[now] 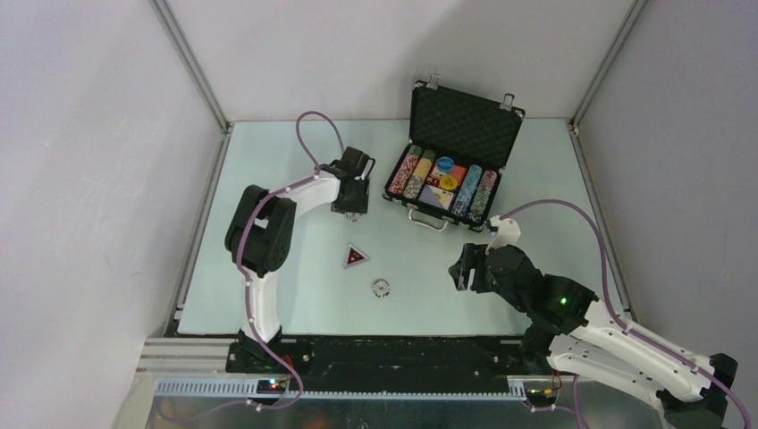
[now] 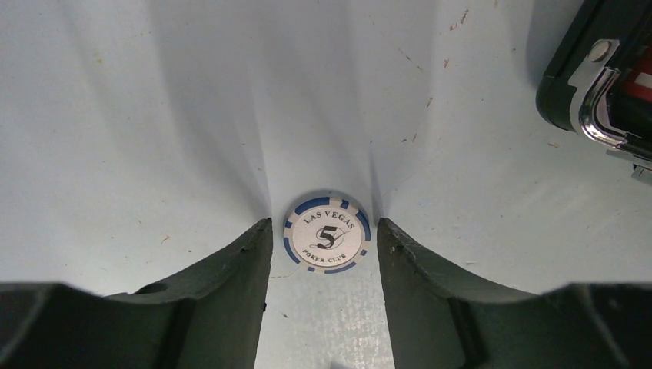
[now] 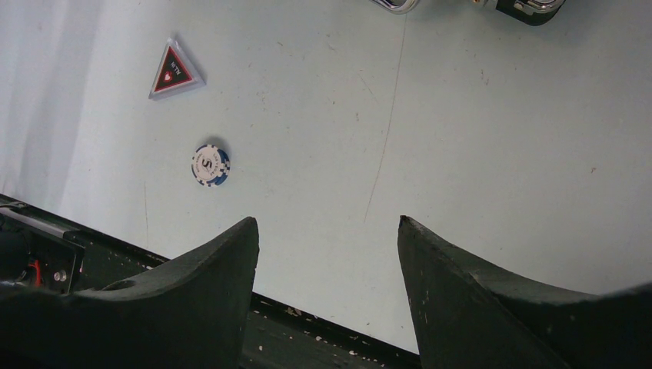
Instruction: Pack up texas hold em set
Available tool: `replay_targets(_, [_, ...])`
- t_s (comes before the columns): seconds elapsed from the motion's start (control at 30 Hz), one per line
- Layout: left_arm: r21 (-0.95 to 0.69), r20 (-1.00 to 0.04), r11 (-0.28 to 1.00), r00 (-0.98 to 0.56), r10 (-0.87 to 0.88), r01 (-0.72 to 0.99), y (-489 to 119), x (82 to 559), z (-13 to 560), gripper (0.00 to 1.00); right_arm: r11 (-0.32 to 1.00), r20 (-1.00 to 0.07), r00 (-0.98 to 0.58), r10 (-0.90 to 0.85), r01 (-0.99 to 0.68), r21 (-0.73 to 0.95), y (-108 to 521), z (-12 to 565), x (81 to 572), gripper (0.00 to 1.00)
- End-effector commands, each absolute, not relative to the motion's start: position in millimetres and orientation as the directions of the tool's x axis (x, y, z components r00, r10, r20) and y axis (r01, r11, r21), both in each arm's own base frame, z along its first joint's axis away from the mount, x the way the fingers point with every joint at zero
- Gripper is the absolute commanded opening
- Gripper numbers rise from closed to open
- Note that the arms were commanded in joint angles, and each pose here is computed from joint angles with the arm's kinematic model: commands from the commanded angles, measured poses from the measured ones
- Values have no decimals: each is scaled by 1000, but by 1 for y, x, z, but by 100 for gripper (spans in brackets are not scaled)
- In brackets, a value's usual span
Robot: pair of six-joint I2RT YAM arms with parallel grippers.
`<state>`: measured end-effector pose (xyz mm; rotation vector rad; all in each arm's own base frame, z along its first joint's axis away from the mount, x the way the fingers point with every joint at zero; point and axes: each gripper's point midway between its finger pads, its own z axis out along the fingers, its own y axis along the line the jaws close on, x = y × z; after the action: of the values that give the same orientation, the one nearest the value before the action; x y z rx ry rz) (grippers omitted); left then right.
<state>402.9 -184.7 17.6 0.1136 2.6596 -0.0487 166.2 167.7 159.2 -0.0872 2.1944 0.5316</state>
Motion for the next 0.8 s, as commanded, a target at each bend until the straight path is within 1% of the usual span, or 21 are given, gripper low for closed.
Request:
replay_targets(0.0, [-18,-448,994,-890,85,104,-184,398,15,56,903,-770,-621,144,-236,359,170,163,169,71])
replay_targets(0.2, [-12,-442,995,-893,87,103,-181,392,13,60,902,-771,-621,144,-238,360,171,163,169,71])
replay_targets(0.37, [-3,-425,995,-900,93,104,-179,387,7,60,903,-769,-623,144,-236,360,171,163,169,71])
replay_targets(0.6, [6,-420,994,-902,100,108,-179,384,5,57,904,-769,-624,142,-235,357,170,162,169,71])
replay_targets(0.7, [13,-423,994,-901,102,106,-177,383,7,57,904,-768,-624,144,-232,359,171,162,169,71])
replay_targets(0.77, [20,-424,994,-900,104,105,-176,383,8,60,904,-768,-625,143,-233,358,171,162,169,71])
